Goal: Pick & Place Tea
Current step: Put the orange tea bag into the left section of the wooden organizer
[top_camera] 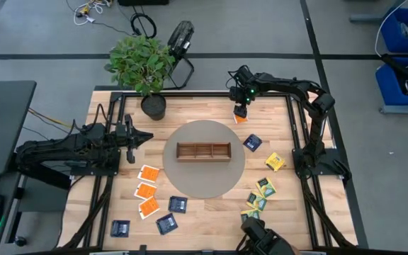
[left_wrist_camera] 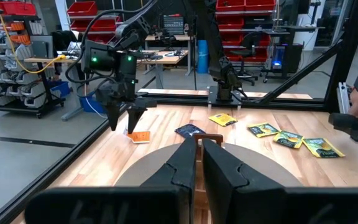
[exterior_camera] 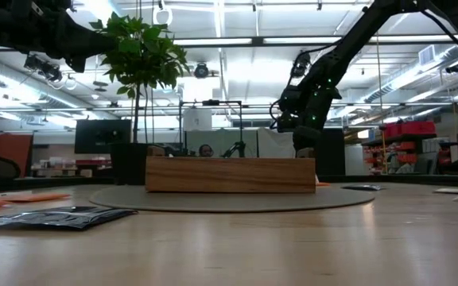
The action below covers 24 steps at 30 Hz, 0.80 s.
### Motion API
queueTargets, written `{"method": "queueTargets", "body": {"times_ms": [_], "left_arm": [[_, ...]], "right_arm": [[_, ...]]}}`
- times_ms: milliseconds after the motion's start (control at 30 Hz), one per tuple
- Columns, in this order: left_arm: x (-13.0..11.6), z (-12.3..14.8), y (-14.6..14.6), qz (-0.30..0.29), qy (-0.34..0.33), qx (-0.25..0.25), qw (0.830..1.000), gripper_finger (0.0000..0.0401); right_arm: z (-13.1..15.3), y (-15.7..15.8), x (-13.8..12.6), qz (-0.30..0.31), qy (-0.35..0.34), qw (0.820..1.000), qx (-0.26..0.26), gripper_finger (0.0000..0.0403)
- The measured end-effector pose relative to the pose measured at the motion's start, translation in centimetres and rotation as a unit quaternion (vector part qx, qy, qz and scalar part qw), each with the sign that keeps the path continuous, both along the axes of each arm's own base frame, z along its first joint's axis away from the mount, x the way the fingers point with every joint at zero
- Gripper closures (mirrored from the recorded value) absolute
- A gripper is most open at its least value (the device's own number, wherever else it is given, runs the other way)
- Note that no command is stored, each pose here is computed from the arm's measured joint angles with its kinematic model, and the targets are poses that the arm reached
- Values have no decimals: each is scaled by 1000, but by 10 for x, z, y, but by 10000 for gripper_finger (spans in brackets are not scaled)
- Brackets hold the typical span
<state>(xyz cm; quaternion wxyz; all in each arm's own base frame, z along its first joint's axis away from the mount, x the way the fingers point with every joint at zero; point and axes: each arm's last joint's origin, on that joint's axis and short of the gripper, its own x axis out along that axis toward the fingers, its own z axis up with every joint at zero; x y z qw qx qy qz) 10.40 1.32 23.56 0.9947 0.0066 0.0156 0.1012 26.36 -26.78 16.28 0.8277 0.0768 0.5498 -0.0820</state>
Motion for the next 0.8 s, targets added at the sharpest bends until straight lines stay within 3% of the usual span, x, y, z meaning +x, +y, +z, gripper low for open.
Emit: {"method": "queueTargets", "body": {"times_ms": [200,800], "left_arm": [[0,0,0,0,0,0,1000,369],[0,0,0,0,0,0,1000,369]], "right_arm": [[0,1,-1,0,5,1000,6,131],[-2,13,6,13,18,1000,21,207]]}}
